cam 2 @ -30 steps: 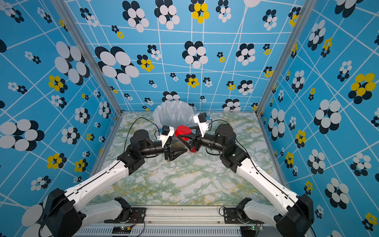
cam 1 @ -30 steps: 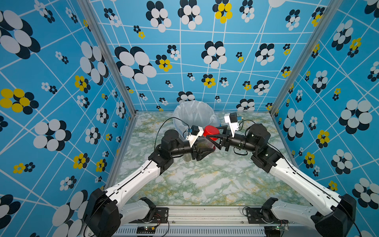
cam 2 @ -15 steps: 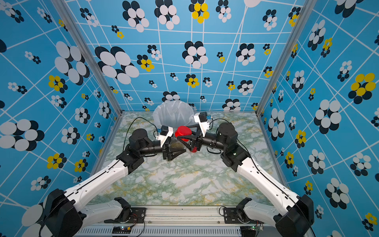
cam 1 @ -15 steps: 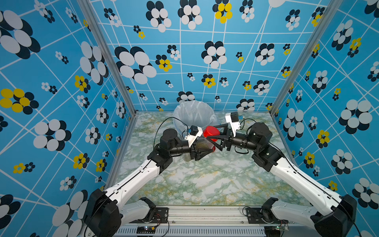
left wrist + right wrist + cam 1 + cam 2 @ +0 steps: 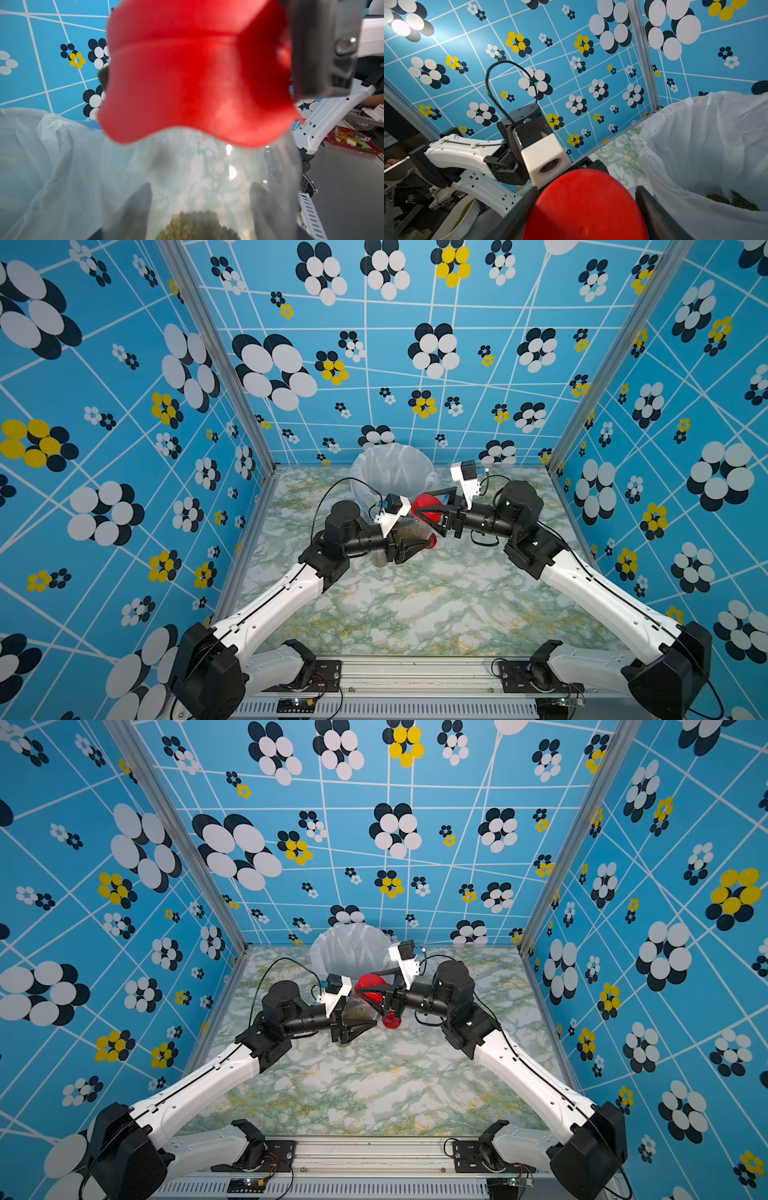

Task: Empty moldy mung beans from jars
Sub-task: Unscrew the lid from the jar.

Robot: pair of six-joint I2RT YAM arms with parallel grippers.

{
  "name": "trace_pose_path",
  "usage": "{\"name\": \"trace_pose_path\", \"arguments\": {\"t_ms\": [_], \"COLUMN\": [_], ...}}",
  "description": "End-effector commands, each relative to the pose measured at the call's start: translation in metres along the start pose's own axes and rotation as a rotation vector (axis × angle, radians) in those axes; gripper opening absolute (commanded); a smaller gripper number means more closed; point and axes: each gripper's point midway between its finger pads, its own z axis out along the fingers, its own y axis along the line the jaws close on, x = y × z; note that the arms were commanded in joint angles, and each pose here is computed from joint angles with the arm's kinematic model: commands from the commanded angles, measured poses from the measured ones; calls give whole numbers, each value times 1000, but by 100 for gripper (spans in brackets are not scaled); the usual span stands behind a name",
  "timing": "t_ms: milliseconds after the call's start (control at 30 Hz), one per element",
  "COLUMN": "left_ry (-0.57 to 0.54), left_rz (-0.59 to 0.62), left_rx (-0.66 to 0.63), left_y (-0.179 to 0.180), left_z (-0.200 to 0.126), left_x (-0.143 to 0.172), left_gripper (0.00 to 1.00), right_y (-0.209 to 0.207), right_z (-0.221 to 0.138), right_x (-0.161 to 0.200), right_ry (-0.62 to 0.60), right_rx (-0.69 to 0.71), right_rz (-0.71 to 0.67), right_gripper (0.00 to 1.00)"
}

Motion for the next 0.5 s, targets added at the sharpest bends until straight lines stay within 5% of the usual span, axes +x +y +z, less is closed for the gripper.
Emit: {"name": "trace_pose_path", "arguments": {"t_ms": [0,200,467], "left_ry": [-35,-32,-81], "left_rz": [53,53,36], "left_rx": [-16,0,108], "left_y": [-1,-3,-13], "left_z": [-3,-3,-11], "left_x": [-21,-18,-28], "left_gripper": [62,63,64], "right_y": [5,13,35], "right_z": [2,-1,-8], "right_x": [-5,-4,0], "right_ry": [13,9,23], "right_rx": [-17,-54,-165], "right_rz": [13,-41,-168], "right_gripper": [69,51,49]}}
